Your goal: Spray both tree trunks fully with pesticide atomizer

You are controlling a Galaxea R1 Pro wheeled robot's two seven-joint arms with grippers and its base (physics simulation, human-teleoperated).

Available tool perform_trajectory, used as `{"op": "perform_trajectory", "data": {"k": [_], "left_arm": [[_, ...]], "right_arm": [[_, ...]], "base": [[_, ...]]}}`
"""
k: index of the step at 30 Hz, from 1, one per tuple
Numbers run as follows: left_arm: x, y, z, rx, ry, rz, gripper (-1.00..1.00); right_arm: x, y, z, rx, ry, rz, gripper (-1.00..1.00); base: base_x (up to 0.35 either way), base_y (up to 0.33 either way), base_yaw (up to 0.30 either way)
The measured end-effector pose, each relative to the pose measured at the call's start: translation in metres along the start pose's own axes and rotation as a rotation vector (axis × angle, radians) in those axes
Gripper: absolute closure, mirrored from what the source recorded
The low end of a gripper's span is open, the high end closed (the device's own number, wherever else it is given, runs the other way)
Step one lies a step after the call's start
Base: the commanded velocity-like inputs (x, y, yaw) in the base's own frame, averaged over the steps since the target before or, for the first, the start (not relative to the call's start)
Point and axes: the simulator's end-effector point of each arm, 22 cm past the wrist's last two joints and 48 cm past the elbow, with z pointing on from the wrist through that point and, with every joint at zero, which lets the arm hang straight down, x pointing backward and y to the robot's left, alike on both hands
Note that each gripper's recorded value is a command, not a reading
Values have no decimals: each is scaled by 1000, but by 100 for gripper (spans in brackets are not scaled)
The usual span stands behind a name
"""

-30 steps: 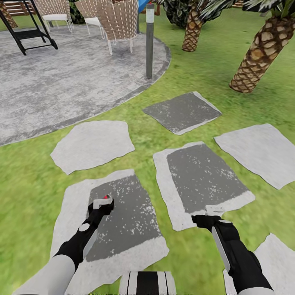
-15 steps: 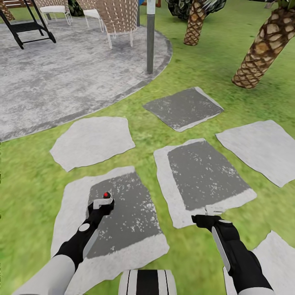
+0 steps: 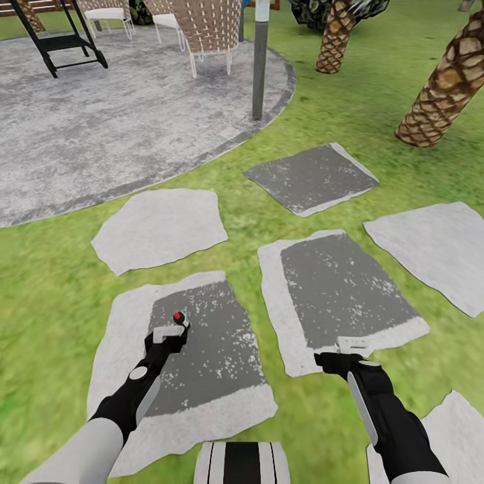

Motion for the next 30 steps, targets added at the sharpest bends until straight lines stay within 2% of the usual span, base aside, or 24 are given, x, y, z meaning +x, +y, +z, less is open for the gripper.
{"op": "perform_trajectory", "data": {"k": [10, 16, 30], "left_arm": [[0, 0, 0, 0, 0, 0, -100], [0, 0, 0, 0, 0, 0, -100], [0, -2, 0, 3, 0, -2, -100]], "right_arm": [[0, 0, 0, 0, 0, 0, -100], [0, 0, 0, 0, 0, 0, -100], [0, 0, 0, 0, 0, 0, -100]], "base": [[48, -178, 17], [5, -17, 155], [110, -1, 10]]}}
